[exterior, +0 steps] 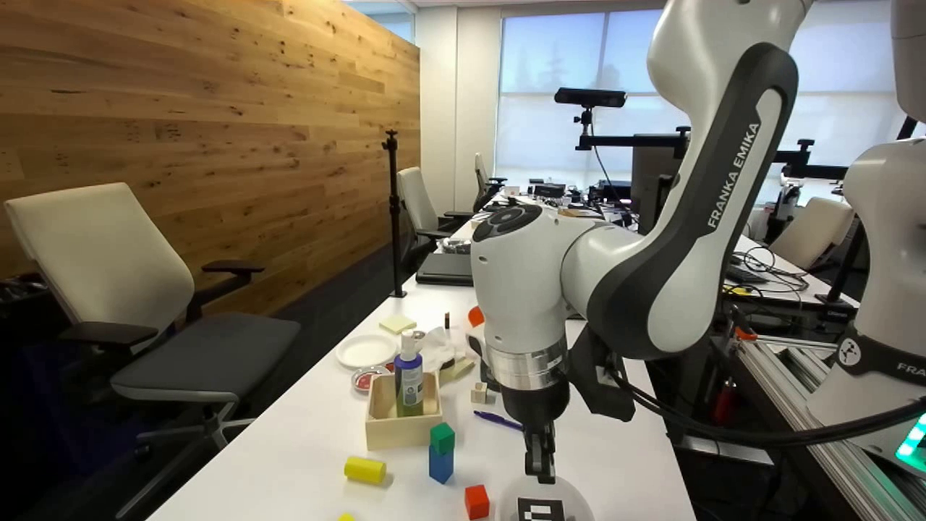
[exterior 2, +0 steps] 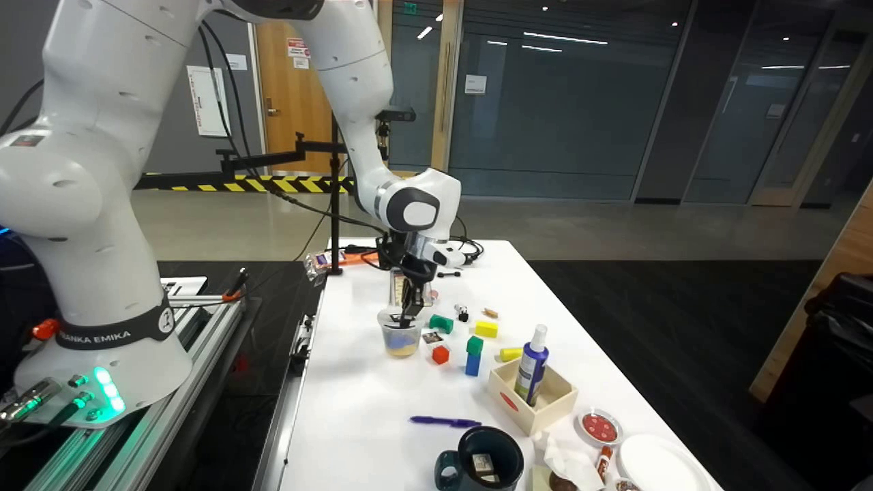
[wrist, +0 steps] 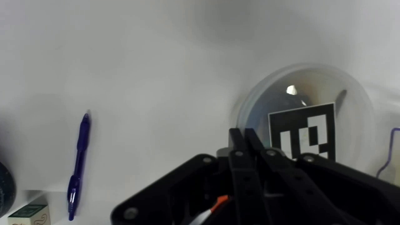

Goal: Put the blue bottle inside the small crate, then place the clear lid on the table

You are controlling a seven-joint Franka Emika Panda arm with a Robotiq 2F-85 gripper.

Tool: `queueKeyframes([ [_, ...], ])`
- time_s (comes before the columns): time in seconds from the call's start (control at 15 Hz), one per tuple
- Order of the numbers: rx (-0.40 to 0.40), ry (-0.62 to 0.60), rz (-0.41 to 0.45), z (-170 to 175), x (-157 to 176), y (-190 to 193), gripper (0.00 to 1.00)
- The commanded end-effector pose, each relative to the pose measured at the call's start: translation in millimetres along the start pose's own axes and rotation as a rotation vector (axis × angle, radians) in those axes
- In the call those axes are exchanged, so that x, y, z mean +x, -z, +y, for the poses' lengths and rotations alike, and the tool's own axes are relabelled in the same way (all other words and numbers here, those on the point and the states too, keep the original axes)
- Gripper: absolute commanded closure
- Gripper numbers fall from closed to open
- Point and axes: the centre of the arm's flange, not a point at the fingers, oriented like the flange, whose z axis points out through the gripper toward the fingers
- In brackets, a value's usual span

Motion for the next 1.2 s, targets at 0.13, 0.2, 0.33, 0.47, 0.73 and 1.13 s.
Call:
queueKeyframes([
  [0.13,0.126,0.038,-0.128,10,2,10,0.99],
  [0.2,0.141,0.039,-0.145,12,3,9,0.99],
  [0.33,0.169,0.044,-0.167,15,3,9,0.99],
  [0.47,0.187,0.049,-0.170,18,4,7,0.99],
  [0.73,0.237,0.061,-0.131,27,7,1,0.99],
  [1.13,0.355,0.023,-0.062,53,12,-11,0.99],
])
